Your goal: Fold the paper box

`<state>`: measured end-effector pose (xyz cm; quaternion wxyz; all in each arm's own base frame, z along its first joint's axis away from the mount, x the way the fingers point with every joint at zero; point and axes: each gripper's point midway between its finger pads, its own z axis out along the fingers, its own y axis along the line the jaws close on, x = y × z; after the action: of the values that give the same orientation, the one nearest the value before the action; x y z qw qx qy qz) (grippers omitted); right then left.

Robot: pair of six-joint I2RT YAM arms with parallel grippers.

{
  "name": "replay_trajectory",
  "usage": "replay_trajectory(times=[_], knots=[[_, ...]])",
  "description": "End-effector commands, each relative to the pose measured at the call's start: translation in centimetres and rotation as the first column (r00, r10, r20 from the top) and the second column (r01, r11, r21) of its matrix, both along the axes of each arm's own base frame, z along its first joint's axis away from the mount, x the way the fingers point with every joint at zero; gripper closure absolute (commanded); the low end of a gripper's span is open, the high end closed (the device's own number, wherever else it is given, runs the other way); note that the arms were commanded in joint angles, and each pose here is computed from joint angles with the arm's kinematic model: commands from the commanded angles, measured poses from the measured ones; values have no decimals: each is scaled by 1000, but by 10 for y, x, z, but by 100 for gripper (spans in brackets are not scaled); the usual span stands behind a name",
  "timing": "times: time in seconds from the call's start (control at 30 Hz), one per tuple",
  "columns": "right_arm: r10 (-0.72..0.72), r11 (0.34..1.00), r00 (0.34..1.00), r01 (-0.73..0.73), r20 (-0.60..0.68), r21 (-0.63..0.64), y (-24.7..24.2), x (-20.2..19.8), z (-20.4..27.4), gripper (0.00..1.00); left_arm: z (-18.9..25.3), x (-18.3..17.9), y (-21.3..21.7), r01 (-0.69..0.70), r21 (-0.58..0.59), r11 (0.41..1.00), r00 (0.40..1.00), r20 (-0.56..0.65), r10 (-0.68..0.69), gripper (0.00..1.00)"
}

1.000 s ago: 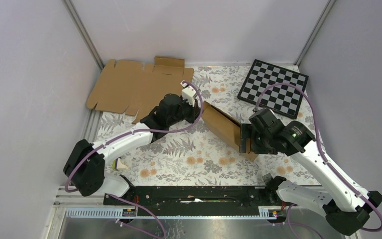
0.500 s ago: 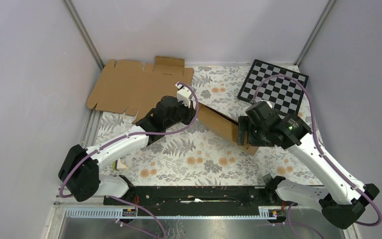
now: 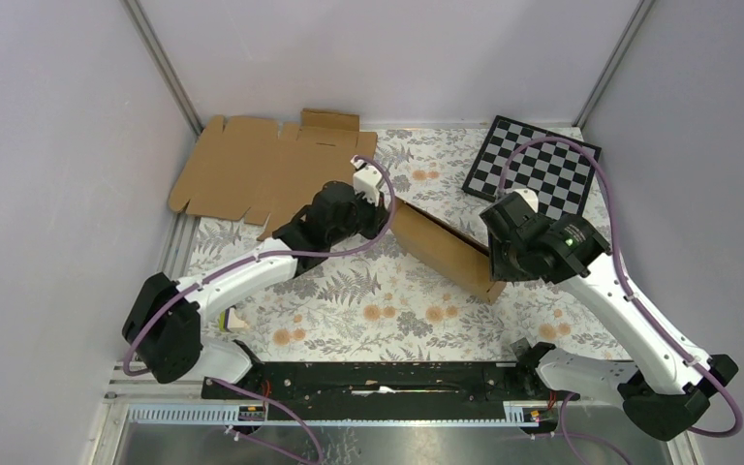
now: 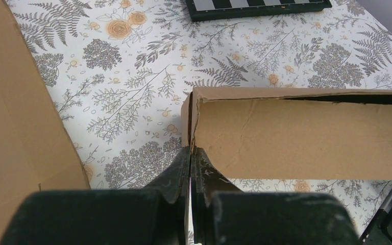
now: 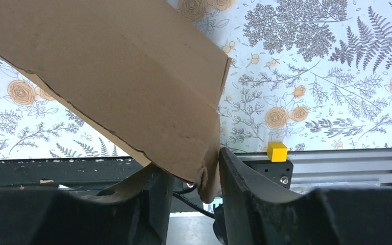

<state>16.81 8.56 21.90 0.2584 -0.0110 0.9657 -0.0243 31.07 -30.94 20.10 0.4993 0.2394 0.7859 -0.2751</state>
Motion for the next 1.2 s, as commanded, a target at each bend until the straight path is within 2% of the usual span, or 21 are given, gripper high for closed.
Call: replay_trajectory(times=[0.0,0.1,0.23,0.43,0.5,0.63,0.7,0.73,0.83,0.87,1.17], knots=[[-26,999,1000,26,16,-30,-14,-5,14,55,17,7,-11,-3,-11,1000,1000,30,3,100],[-34,999,999,34,6,-20,-14,-7,12,58,25,7,-22,8,-8,1000,999,47,-7,100],[-57,998,998,57,7,7,-12,-8,10,77,30,6,-38,18,20,1000,998,65,-19,100],[-88,995,996,89,-12,42,-11,-14,1,81,36,1,-53,28,29,999,996,78,-30,100],[-103,994,995,103,-18,39,-13,-16,-4,79,37,-1,-56,31,27,999,996,79,-34,100],[-123,990,991,126,-48,62,-11,-19,-20,66,35,-4,-61,33,31,999,997,75,-36,100],[-124,988,989,130,-75,83,-8,-22,-26,64,34,-4,-63,35,31,999,997,72,-37,100],[-122,987,989,130,-85,94,-6,-24,-27,66,29,-5,-61,34,47,998,998,57,-37,100],[-139,983,988,147,-72,114,-7,-24,-23,87,27,-6,-62,32,66,997,998,47,-35,100],[-147,980,987,155,-69,123,-7,-24,-21,90,28,-7,-63,30,66,997,998,49,-34,100],[-243,951,962,262,-127,165,-13,-18,-16,94,22,-8,-64,15,90,996,998,55,-20,100]])
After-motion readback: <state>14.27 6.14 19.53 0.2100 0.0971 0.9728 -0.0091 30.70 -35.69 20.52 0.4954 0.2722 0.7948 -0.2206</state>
